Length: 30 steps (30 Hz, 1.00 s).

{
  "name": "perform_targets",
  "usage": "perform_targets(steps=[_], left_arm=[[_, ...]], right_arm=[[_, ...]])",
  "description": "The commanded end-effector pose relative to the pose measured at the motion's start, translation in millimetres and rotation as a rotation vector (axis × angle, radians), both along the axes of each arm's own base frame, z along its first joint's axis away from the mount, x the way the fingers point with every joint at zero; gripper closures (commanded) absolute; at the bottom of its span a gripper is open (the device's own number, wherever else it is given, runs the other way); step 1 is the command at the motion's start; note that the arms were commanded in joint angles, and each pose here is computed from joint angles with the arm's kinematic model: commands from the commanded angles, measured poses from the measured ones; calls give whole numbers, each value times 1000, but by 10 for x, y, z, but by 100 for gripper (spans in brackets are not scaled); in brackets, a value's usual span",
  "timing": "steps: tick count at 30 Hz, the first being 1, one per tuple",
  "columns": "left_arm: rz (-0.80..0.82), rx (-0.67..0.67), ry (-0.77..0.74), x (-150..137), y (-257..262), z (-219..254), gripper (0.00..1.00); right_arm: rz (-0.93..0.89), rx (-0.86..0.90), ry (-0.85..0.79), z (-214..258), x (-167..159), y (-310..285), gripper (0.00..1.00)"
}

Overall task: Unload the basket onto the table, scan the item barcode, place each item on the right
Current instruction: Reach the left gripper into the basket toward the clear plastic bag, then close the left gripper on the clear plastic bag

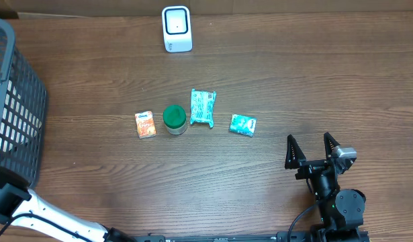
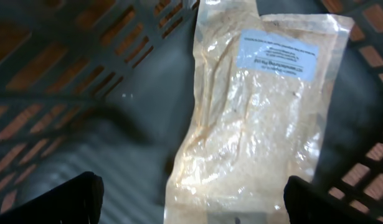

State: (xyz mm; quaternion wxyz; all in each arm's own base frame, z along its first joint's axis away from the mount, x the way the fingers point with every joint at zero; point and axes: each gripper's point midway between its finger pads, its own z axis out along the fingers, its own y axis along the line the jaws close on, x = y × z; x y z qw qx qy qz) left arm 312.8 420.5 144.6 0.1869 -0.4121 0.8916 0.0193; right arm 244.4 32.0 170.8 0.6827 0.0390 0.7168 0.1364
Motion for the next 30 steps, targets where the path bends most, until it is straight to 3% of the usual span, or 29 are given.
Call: perform_targets(steps=[1, 11, 22, 25, 30], left_arm=[[-56, -37, 42, 30, -12, -349, 6], [-108, -138, -12, 212, -111, -712, 14], [-145, -197, 9, 320, -233, -1181, 13], [-158, -188, 4, 391, -265, -1247, 25], [-154, -198, 6, 450, -339, -1368, 67]], right_arm=[[9, 2, -3, -18, -1, 20, 0], [9, 2, -3, -18, -1, 20, 0], [9, 2, -3, -18, -1, 20, 0], [9, 2, -3, -18, -1, 20, 0], [9, 2, -3, -18, -1, 20, 0]])
